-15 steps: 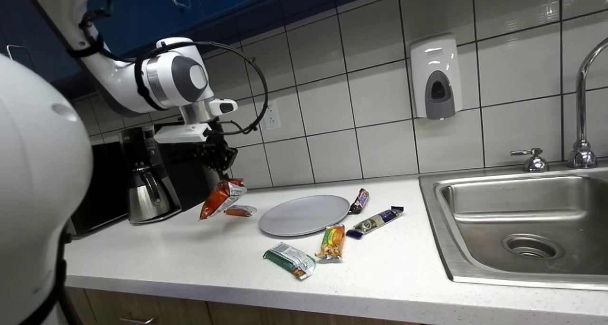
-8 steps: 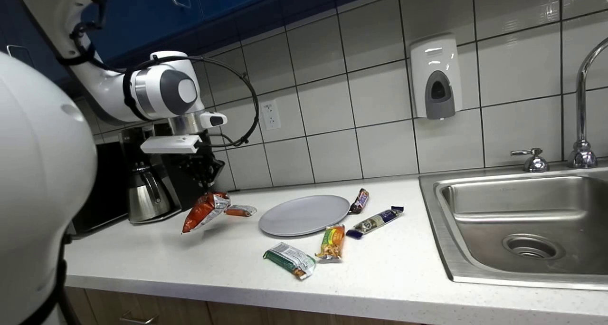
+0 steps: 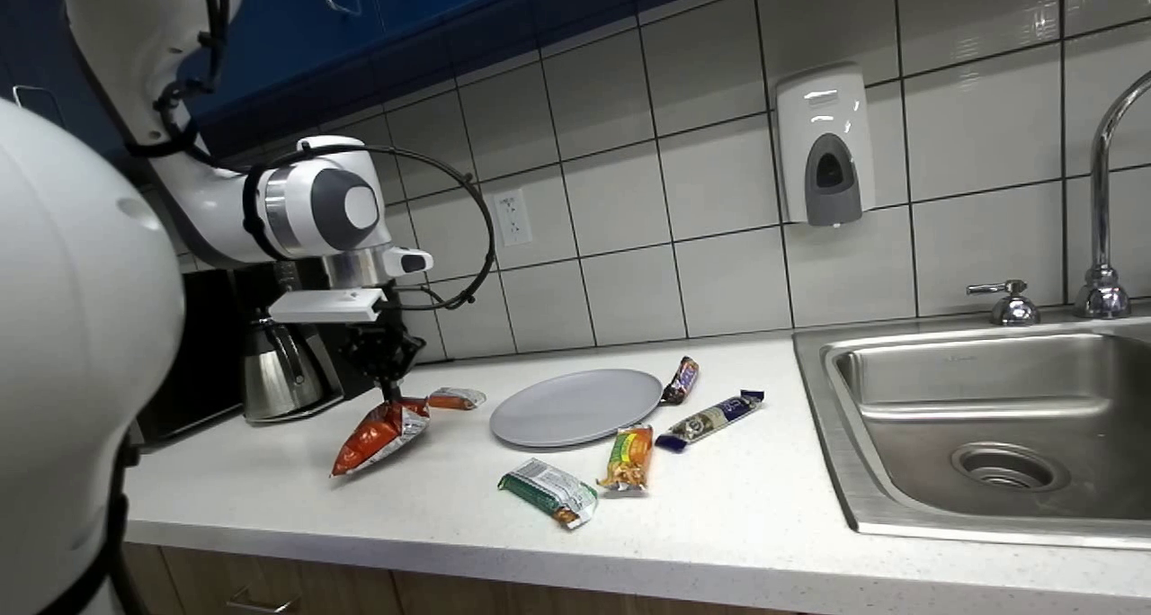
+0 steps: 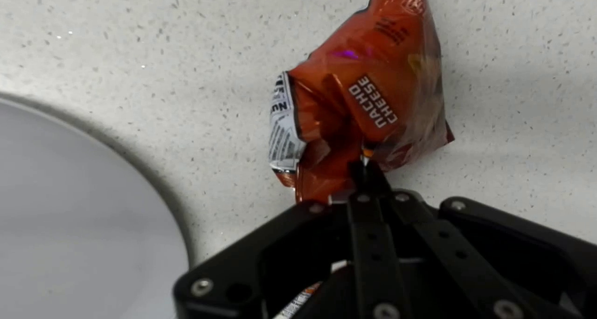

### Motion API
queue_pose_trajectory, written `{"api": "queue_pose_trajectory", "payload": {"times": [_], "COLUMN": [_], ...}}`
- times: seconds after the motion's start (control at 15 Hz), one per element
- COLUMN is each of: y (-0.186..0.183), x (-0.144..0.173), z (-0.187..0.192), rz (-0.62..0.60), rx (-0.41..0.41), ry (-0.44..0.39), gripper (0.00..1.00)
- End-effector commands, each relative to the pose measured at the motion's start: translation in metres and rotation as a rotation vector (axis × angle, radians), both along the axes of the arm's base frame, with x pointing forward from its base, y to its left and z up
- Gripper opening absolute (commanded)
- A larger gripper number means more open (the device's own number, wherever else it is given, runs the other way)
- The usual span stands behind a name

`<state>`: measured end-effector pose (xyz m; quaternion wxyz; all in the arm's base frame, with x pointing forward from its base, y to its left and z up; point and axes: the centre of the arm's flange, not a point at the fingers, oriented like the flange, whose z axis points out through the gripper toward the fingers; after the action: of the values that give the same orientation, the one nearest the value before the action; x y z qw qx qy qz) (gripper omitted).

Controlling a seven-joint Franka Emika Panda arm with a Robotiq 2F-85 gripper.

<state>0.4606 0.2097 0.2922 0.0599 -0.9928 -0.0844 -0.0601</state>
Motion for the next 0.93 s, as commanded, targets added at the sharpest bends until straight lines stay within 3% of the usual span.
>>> {"api": "queue_pose_trajectory", "payload": {"times": [0.0, 0.13, 0.2, 0.87], "y": [0.003, 0.004, 0.005, 0.013], "x": [0.001, 0.0, 0.0, 0.009], "z": [-0.006, -0.008, -0.007, 0.025], "rz": [0.032, 0.04, 0.048, 0.097], "rx": [0.003, 0.002, 0.001, -0.034], "ry": [0.02, 0.027, 0.031, 0.05], "gripper": [0.0, 0.0, 0.21, 0.94]}}
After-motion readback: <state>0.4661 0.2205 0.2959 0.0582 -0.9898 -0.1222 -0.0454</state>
